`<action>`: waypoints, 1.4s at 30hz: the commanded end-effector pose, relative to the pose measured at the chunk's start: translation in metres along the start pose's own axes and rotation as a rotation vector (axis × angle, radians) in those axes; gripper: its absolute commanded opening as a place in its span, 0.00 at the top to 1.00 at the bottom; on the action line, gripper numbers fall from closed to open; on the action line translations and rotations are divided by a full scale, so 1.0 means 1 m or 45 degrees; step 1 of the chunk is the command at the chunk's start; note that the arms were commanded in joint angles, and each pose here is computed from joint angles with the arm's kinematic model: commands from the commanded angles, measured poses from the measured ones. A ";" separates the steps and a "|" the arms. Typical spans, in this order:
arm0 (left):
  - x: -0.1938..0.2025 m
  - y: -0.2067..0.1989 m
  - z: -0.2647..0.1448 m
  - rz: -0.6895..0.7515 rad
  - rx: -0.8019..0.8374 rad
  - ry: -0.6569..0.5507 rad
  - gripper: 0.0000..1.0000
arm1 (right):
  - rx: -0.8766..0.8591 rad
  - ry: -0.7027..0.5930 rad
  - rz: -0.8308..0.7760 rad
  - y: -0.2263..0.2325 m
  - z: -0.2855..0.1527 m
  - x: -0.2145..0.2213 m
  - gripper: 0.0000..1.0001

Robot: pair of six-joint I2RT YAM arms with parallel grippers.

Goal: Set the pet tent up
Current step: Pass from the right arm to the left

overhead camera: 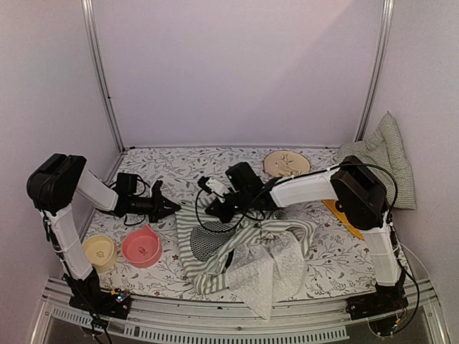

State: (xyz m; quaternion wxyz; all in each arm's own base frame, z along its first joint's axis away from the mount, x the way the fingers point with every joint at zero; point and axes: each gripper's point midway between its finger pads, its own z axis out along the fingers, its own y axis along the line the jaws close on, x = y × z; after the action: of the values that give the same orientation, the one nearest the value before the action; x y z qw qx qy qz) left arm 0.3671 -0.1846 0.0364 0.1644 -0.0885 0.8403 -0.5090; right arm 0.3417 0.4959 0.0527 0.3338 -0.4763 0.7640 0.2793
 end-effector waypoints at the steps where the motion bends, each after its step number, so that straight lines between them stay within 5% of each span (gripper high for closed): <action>1: -0.059 0.052 -0.043 -0.061 -0.256 -0.370 1.00 | 0.093 0.421 0.216 -0.020 -0.050 0.114 1.00; 13: -0.044 0.051 -0.035 -0.025 -0.251 -0.330 1.00 | 0.103 0.383 0.241 -0.025 -0.041 0.099 1.00; 19: -0.047 0.031 -0.030 0.090 -0.229 -0.293 0.75 | 0.039 0.340 0.207 -0.016 -0.033 0.084 1.00; 24: -0.049 0.000 -0.025 0.193 -0.063 -0.260 0.75 | 0.029 0.310 0.207 -0.015 -0.031 0.077 1.00; 32: -0.025 -0.069 0.005 0.270 0.215 -0.077 0.68 | 0.079 0.054 0.217 -0.022 -0.049 0.009 1.00; 42: -0.019 -0.078 0.020 0.247 0.209 -0.015 0.67 | 0.081 -0.131 0.205 -0.018 -0.073 -0.043 1.00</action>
State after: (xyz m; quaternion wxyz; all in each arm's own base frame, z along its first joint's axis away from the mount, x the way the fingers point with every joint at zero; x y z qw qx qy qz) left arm 0.3891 -0.2262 0.0955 0.2349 0.0024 0.8048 -0.5451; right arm 0.3468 0.4522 0.0797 0.3187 -0.4067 0.8073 0.2851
